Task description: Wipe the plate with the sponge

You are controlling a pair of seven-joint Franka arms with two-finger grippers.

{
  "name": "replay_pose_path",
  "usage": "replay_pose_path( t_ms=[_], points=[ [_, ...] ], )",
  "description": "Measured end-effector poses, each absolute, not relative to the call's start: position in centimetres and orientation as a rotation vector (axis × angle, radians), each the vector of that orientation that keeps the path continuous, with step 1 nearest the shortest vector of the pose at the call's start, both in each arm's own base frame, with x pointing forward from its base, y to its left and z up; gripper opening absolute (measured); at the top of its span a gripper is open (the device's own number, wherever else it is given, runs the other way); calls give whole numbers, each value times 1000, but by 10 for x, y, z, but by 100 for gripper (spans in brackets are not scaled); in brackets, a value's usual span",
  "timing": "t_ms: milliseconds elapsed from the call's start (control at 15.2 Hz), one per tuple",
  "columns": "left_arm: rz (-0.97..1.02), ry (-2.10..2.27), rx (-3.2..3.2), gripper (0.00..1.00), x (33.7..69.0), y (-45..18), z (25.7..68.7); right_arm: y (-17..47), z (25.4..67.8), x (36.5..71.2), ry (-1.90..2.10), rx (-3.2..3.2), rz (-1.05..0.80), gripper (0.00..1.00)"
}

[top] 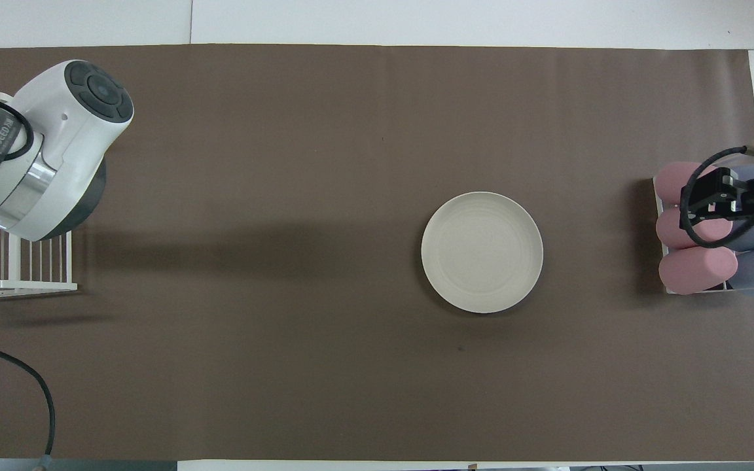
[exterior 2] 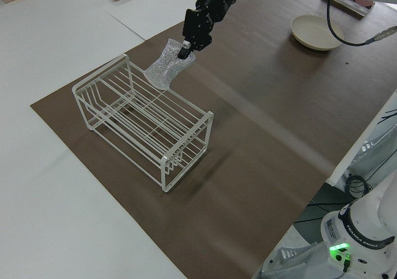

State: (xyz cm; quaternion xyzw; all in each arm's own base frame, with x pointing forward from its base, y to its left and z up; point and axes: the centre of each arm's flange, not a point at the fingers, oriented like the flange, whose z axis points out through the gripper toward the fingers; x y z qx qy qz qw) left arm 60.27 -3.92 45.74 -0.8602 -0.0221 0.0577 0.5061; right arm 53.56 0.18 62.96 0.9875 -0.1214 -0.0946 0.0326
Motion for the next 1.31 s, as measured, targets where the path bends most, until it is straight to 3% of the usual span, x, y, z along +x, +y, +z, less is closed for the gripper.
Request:
replay_pose_path(
  t_ms=[263,919,1050,1313],
  points=[
    [114,-108,-2049,6,610,-40,412,-20,633,531,-231,3069,-307,100],
    [10,-139,-2101,6,618,-33,397,-8,631,542,-123,3091,-170,100],
    [-3,-135,-2108,21,619,-34,397,-11,628,541,-94,3092,-185,100],
    [-10,-133,-2112,63,620,-36,396,-47,628,539,-105,3099,-194,100]
  ],
)
